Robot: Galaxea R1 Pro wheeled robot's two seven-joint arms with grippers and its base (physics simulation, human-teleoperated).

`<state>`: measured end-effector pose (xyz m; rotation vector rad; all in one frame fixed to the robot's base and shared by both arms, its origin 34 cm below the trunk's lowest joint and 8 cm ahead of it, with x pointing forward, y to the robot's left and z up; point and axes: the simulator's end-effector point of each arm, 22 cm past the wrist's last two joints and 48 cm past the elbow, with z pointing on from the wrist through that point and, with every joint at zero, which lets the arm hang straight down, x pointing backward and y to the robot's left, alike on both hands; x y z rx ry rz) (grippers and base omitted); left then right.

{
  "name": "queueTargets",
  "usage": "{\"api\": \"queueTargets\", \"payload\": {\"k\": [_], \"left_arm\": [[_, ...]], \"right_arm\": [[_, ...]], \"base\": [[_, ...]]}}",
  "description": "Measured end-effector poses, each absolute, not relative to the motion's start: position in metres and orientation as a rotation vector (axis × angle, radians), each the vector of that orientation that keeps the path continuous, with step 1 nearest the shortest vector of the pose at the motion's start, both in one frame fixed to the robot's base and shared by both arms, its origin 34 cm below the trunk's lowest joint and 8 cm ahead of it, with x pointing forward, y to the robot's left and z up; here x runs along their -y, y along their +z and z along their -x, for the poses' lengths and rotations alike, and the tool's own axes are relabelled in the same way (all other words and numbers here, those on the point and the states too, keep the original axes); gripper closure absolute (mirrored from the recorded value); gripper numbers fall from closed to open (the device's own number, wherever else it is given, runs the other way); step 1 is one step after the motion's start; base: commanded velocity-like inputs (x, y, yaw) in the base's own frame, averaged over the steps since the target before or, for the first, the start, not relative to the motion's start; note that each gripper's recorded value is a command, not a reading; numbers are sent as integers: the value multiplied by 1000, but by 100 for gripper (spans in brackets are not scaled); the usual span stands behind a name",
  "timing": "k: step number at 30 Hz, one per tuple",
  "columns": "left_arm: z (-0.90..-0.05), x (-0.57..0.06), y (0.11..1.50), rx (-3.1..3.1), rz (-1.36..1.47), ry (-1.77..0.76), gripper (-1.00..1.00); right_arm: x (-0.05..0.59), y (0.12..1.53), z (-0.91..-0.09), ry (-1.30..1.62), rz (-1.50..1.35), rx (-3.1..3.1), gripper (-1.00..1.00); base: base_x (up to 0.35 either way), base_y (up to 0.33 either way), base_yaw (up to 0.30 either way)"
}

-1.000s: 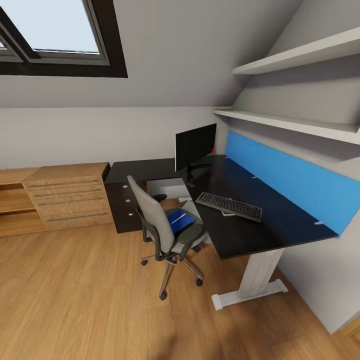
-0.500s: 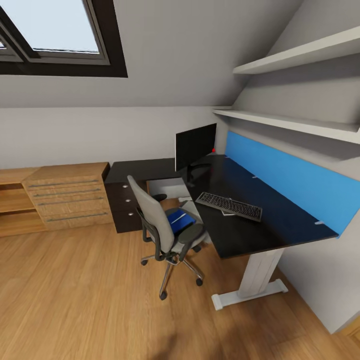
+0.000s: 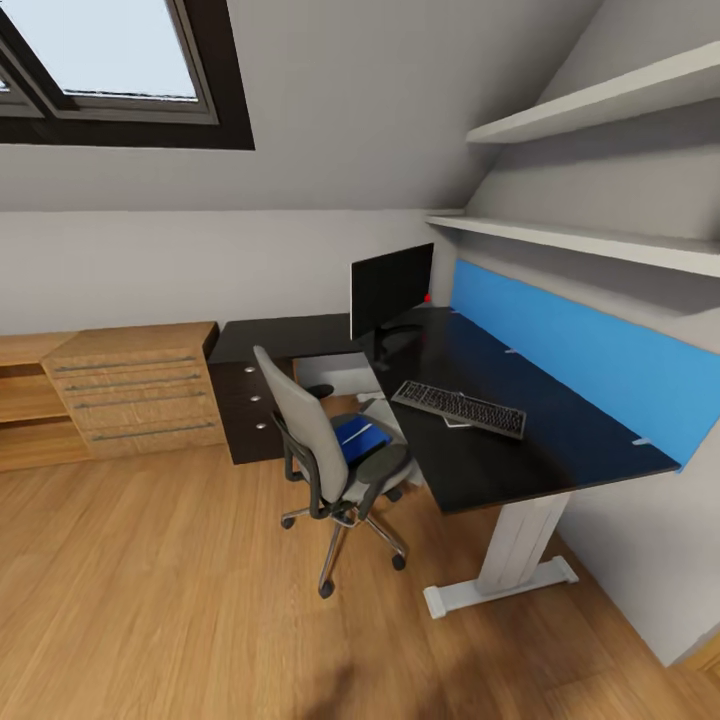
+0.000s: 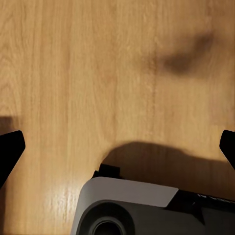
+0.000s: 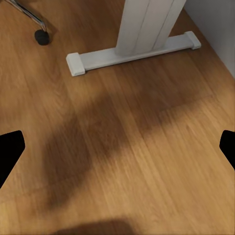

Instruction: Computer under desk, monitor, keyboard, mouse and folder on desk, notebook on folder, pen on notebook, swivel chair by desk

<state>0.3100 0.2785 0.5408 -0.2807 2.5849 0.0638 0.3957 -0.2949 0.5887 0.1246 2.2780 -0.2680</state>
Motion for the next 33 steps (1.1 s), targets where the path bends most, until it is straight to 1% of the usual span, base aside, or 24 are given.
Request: {"api": "queueTargets", "payload": {"k": [33], "left_arm": [[-295,-268,481,-2678,290,41,-100]], "right_arm": [[293,538,-397,-264,-124,-2279,-100]], "base": [[0,0,0]]}}
